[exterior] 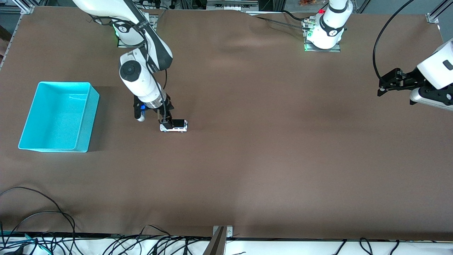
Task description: Wind and store white jeep toy
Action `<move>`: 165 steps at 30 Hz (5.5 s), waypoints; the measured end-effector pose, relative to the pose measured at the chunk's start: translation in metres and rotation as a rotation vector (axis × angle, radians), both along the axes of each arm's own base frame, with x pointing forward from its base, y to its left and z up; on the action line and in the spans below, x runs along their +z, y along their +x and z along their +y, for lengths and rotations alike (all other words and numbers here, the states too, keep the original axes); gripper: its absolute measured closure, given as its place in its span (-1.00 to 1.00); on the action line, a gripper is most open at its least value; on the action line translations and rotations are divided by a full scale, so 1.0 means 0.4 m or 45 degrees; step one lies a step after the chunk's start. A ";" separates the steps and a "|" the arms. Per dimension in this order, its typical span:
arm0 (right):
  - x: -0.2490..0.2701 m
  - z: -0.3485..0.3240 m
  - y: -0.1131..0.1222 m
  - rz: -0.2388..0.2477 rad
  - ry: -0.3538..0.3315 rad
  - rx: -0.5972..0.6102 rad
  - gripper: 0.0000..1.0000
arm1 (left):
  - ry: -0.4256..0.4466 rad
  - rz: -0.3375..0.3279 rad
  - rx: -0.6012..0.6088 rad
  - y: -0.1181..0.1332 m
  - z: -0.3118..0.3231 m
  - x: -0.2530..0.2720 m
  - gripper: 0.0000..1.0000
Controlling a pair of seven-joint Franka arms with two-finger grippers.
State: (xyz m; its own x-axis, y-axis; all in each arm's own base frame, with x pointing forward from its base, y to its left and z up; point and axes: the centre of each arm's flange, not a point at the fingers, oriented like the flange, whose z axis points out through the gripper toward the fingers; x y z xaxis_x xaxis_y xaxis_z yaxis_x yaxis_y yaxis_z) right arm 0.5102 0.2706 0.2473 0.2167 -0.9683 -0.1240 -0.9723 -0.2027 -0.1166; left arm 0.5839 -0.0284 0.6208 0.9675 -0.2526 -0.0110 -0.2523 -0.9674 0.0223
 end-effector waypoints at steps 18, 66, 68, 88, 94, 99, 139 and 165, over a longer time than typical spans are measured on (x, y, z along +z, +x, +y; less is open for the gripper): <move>-0.080 0.003 0.064 0.038 0.007 -0.051 -1.00 | -0.005 -0.026 0.018 0.021 0.022 -0.001 -1.00; -0.090 -0.034 0.087 0.137 -0.097 -0.039 -0.11 | -0.006 -0.027 0.016 0.021 0.020 0.000 -1.00; -0.059 -0.043 0.095 0.128 -0.101 -0.044 -0.11 | -0.006 -0.027 0.017 0.021 0.021 0.000 -1.00; 0.252 -0.400 0.108 0.224 -0.207 0.411 -0.11 | -0.005 -0.027 0.022 0.021 0.027 0.000 -1.00; 0.275 -0.543 0.084 0.292 -0.189 0.586 -0.11 | -0.005 -0.027 0.022 0.021 0.027 0.000 -1.00; 0.274 -0.675 0.071 0.309 -0.163 0.712 -0.11 | -0.005 -0.027 0.022 0.021 0.027 0.000 -1.00; -0.091 -1.364 -0.113 0.334 -0.101 1.304 -0.11 | -0.005 -0.027 0.023 0.022 0.028 0.000 -1.00; -0.165 -1.306 -0.105 0.366 -0.053 1.362 -0.72 | -0.006 -0.027 0.024 0.022 0.029 0.000 -1.00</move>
State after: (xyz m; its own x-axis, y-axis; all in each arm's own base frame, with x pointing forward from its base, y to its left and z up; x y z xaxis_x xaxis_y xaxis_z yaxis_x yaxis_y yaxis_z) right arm 0.4684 -0.2519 0.1814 0.9122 -0.3033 -0.2756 -0.2829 -0.9526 0.1122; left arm 0.5926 -0.0169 0.6206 0.9721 -0.2345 0.0104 -0.2347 -0.9718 0.0214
